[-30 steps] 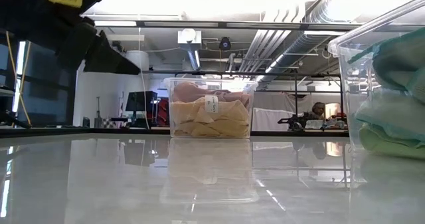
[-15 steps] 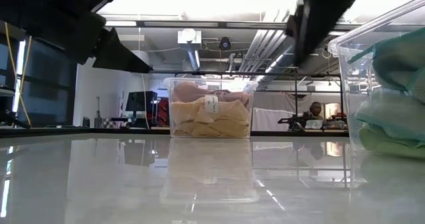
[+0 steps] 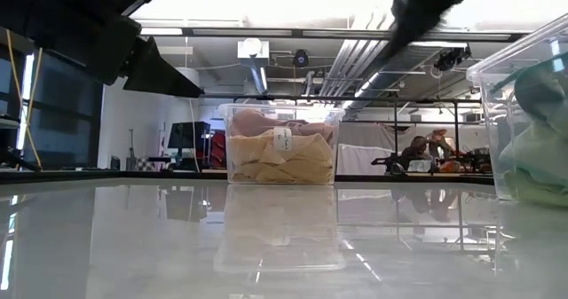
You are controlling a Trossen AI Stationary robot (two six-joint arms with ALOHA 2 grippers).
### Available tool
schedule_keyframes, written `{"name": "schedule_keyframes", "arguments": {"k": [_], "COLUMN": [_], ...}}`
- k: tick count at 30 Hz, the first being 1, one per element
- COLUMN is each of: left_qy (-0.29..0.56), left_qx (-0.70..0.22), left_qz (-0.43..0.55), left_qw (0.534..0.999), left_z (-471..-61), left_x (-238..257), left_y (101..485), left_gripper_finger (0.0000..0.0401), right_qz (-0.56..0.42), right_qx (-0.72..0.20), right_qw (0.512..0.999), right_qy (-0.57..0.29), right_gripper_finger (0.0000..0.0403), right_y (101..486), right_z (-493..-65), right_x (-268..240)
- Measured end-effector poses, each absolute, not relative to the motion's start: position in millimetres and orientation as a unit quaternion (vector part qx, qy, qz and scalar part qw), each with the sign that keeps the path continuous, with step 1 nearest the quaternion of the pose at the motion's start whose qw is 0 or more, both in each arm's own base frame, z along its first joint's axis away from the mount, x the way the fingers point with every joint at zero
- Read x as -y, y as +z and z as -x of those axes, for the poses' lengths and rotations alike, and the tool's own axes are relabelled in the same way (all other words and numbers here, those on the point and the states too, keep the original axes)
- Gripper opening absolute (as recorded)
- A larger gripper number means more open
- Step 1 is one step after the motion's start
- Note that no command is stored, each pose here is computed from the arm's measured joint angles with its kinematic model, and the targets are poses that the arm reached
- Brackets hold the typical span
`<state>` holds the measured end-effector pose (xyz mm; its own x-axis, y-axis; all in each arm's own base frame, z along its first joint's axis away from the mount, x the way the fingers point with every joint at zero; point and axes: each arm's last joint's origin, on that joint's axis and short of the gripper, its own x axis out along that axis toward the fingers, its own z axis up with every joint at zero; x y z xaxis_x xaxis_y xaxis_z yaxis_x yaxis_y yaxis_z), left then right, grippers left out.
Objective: Sort towels by color in basket
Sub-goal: Adjust the bottom transparent bin, then return to Home Position
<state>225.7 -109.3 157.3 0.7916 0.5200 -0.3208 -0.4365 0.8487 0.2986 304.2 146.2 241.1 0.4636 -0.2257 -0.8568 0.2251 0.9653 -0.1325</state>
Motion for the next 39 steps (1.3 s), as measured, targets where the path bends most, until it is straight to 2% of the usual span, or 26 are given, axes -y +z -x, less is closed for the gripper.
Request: {"name": "schedule_keyframes", "arguments": {"k": [2,4,8,11,17,20,24,27,31,34,39], "left_qy": [0.255,0.257,0.191,0.139,0.057,0.074,0.112,0.138,0.148,0.128,0.103], "left_qx": [-0.198,-0.195,-0.224,-0.211,-0.143,-0.146,-0.152,-0.146,-0.109,-0.053,-0.004], "left_qz": [-0.101,-0.091,-0.048,0.001,-0.017,-0.031,-0.019,-0.01,0.009,0.016,0.039], "left_qw": [0.941,0.942,0.954,0.967,0.988,0.986,0.982,0.98,0.983,0.99,0.994], "left_z": [-226,-226,-231,-241,-238,-220,-188,-162,-132,-116,-99], "left_x": [109,109,107,101,75,50,19,5,0,1,2], "left_y": [157,157,155,163,211,232,253,263,276,274,241], "left_gripper_finger": [0.0115,0.0115,0.0115,0.0109,0.0075,0.0057,0.0037,0.0026,0.0013,0.0006,0.0001], "right_qz": [0.028,0.046,0.067,0.08,0.032,-0.015,-0.054,-0.08,-0.112,-0.13,-0.137], "right_qx": [-0.414,-0.355,-0.279,-0.277,-0.217,-0.153,-0.109,-0.081,-0.086,-0.086,-0.084], "right_qw": [0.901,0.93,0.958,0.956,0.974,0.986,0.991,0.992,0.99,0.988,0.987], "right_qy": [-0.128,-0.082,-0.002,-0.054,-0.064,-0.065,-0.054,-0.058,-0.029,-0.021,-0.006], "right_gripper_finger": [0.0133,0.0133,0.0131,0.0114,0.0063,0.0044,0.0029,0.0024,0.0022,0.0022,0.0022], "right_y": [240,232,211,212,248,262,259,254,238,229,217], "right_z": [-310,-315,-312,-292,-238,-211,-178,-160,-148,-145,-145], "right_x": [-160,-172,-177,-155,-87,-52,-22,-10,-7,-8,-12]}}
